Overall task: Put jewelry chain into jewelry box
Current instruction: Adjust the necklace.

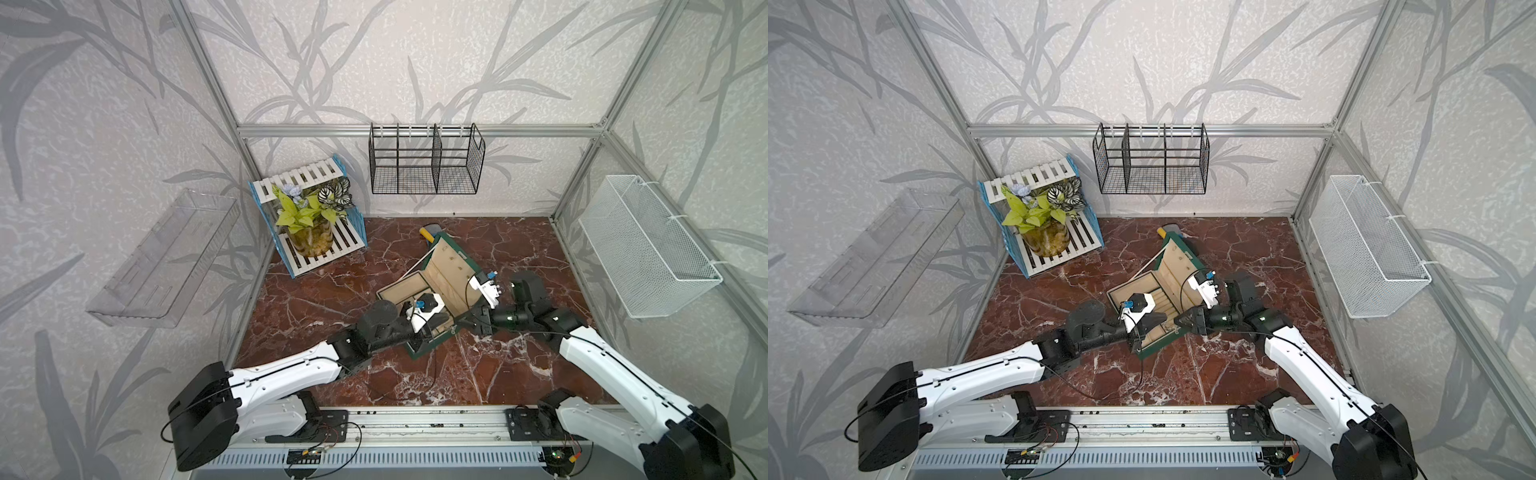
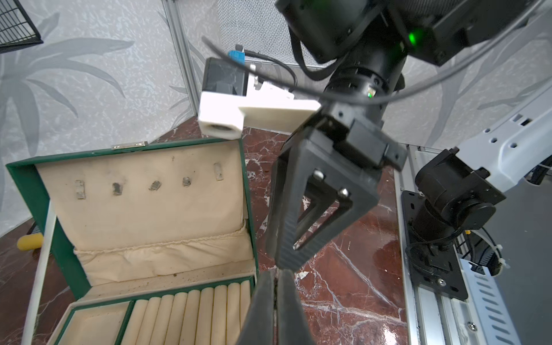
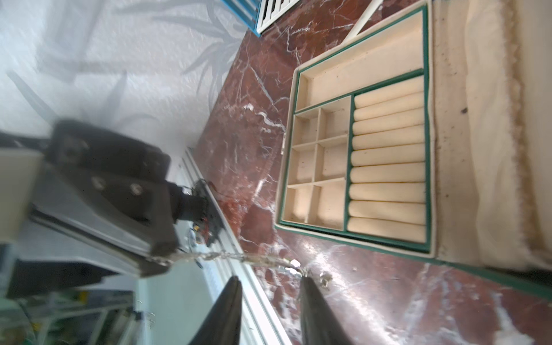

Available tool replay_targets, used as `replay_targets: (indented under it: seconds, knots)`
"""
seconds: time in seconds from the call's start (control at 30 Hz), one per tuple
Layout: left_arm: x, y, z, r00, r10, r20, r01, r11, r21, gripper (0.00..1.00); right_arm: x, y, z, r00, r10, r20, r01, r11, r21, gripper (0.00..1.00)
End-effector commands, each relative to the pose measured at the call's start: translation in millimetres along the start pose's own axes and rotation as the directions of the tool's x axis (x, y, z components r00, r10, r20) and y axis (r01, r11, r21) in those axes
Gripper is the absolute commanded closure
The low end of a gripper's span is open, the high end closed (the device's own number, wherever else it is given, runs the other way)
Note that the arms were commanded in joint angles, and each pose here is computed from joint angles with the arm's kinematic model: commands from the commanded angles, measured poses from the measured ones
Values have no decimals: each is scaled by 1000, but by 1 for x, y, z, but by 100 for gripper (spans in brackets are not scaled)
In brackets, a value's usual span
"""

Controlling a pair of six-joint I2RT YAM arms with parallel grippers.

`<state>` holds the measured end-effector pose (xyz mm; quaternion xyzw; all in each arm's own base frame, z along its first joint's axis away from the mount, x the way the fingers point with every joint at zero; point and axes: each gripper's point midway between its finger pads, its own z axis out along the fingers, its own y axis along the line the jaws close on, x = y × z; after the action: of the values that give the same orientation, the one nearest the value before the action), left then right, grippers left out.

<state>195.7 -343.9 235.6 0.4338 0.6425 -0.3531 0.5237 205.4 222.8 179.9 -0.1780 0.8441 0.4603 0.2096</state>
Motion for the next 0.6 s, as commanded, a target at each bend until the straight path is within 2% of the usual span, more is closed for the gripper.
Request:
replay_targets:
  seconds: [0.0,0.17,0.47,0.57]
  knots:
    - [-10,-8,4,1000,-23,-7,23,999,48,100,-7,7,-1,992,-114,52,116,993,-36,46]
    - [-11,-7,4,999,-35,-35,36,998,43,100,-2,20,-1,964,-236,127,250,961,-119,38]
    - [-24,-13,-1,998,-67,-17,68,995,73,100,6,48,-1,867,-456,203,485,865,-127,37]
    - [-28,-14,-2,998,-70,-9,70,994,83,100,2,54,2,837,-497,231,531,839,-121,39]
